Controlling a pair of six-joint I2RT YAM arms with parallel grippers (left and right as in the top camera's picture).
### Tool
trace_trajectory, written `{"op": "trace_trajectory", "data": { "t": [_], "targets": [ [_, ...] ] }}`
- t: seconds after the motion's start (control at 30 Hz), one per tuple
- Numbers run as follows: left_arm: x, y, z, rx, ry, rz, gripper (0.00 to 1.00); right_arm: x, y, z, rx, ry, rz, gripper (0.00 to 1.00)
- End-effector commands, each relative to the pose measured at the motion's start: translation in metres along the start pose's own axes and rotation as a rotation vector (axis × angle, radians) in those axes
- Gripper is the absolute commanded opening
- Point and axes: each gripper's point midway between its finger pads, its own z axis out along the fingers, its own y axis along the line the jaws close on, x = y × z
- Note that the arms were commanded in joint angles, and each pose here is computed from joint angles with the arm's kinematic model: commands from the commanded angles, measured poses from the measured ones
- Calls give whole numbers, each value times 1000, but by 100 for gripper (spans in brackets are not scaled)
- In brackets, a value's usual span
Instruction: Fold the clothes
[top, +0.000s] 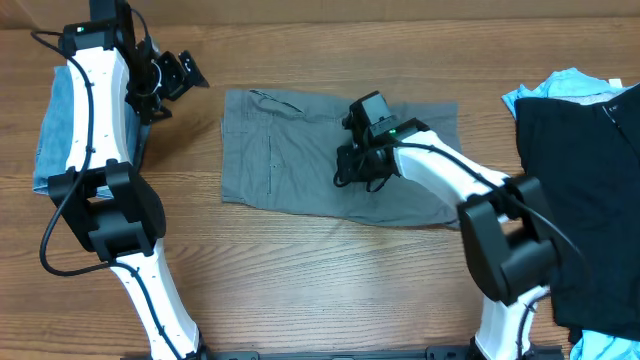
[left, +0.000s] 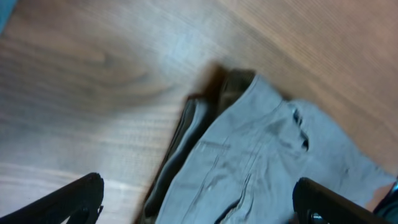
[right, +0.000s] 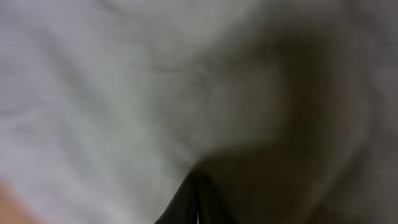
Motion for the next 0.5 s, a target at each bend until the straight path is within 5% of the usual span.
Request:
{"op": "trace_trajectory", "data": {
  "t": [0.0, 0.3, 0.47],
  "targets": [
    [17, 3, -8, -86, 24, 38, 100, 14, -11, 30, 30, 60, 12, 4],
    [51, 25, 24, -184, 156, 46, 100, -48, 42, -46, -90, -97, -64, 4],
    [74, 46, 56, -215, 239, 33, 100, -63, 24, -41, 18, -152, -61, 4]
  ]
}}
